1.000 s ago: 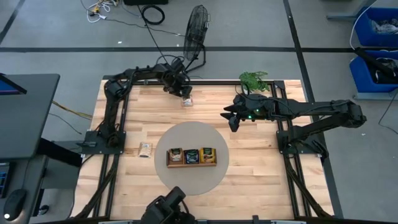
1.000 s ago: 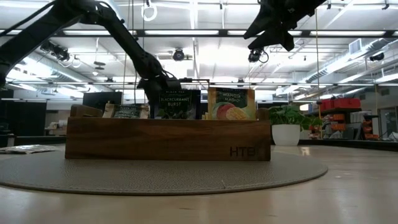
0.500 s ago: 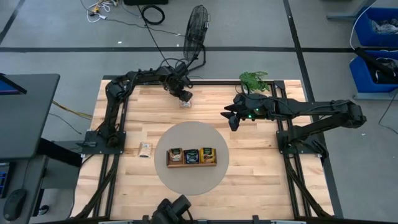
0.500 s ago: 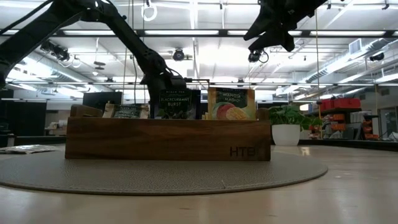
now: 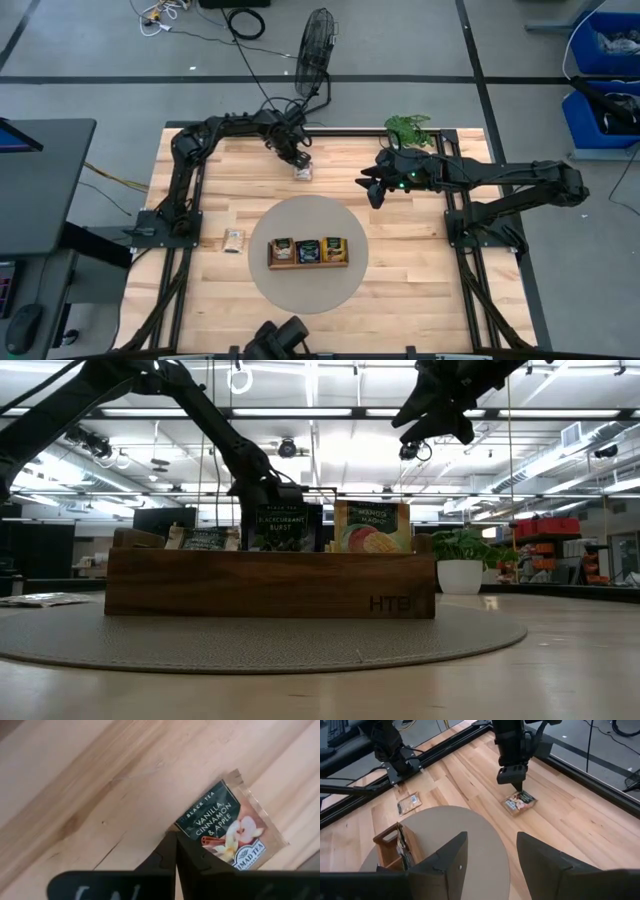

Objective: Pick & Place Tea
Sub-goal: Put the brown tea bag into the left section of the wooden organizer

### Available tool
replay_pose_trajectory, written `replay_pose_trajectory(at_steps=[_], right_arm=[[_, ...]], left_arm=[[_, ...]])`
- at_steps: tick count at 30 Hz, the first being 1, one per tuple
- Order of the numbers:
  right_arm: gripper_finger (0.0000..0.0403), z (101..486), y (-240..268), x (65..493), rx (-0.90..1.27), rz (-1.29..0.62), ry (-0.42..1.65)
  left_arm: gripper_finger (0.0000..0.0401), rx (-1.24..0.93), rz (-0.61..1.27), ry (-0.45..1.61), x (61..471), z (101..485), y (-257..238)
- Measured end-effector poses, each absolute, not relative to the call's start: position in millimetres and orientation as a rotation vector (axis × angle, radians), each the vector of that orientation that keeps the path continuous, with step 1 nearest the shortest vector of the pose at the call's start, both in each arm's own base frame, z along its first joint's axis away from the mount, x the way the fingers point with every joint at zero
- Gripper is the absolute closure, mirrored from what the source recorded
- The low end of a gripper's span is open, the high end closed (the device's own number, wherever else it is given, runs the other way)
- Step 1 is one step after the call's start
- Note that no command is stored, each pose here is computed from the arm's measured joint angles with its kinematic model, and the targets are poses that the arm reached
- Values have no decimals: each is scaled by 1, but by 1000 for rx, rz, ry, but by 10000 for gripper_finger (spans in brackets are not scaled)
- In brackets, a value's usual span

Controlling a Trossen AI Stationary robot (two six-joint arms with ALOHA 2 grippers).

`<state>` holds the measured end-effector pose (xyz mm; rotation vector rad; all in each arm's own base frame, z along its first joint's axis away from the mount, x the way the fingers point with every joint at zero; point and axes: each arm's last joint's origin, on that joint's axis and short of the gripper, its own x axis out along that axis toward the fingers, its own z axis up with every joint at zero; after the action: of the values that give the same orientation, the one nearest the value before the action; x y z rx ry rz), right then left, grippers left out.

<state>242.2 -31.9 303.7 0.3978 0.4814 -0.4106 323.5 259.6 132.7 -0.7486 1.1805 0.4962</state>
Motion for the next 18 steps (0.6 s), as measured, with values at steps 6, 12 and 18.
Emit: replay_pose_trajectory(at_steps=[6,12,18], right_arm=[[224,303,-32,242,397,-412,487],[224,303,-32,242,397,-412,487],[224,303,-32,242,397,-412,488]], left_arm=[[378,-713,500,1127,322,153,259],[352,-598,438,1112,324,162,257],[270,-507,363,1143,334,160,244]])
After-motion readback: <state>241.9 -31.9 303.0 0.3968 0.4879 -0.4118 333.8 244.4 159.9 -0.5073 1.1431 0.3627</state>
